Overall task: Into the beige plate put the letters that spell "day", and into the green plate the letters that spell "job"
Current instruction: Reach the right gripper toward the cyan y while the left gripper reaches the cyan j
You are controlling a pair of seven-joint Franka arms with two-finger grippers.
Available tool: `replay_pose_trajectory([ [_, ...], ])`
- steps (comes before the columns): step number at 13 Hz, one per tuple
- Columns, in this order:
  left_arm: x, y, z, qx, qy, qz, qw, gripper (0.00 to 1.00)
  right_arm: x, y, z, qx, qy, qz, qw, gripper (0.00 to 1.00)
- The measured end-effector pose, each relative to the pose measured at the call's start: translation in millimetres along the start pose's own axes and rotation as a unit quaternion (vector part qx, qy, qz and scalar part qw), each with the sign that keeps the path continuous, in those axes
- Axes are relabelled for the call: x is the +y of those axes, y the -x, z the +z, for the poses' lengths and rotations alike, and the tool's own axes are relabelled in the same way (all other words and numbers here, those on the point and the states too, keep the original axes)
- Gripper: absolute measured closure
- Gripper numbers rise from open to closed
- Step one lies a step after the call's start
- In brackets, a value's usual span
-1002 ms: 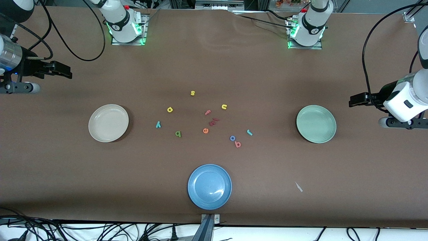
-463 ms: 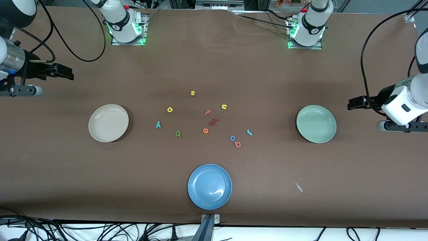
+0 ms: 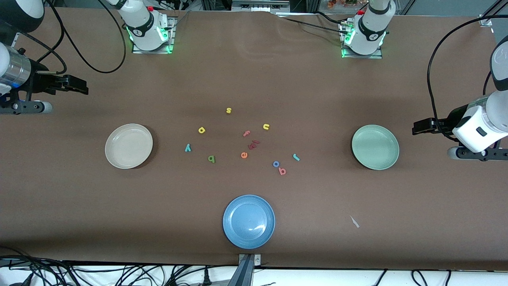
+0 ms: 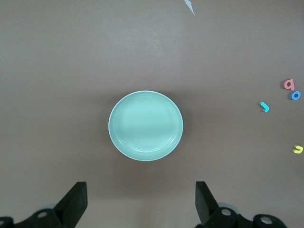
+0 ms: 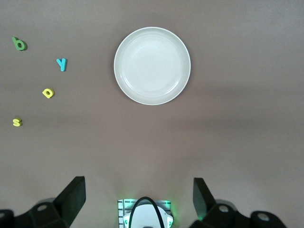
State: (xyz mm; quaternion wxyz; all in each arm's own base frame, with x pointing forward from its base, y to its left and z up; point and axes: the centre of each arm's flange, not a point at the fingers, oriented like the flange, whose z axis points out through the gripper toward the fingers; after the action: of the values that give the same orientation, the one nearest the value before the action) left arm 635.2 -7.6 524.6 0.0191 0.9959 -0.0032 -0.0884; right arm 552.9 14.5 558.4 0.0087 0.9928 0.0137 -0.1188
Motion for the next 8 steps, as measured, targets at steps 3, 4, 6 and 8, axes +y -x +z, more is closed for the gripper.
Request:
replay_pose_trajectory([
  [3, -1, 0, 0, 0.000, 0.000, -0.001, 1.000, 0.00, -11, 0, 1, -0.002, 0.001, -0.010, 1.000, 0.00],
  [4, -1, 0, 0, 0.000, 0.000, -0.001, 1.000, 0.00, -17, 0, 1, -0.004, -0.001, -0.015, 1.000, 0.00],
  [6, 1, 0, 0, 0.000, 0.000, 0.001, 1.000, 0.00, -36, 0, 4, -0.008, -0.002, -0.031, 1.000, 0.00],
  [8, 5, -1, 2, -0.002, 0.000, 0.004, 1.000, 0.00, -58, 1, 6, -0.010, 0.003, -0.048, 0.999, 0.00],
])
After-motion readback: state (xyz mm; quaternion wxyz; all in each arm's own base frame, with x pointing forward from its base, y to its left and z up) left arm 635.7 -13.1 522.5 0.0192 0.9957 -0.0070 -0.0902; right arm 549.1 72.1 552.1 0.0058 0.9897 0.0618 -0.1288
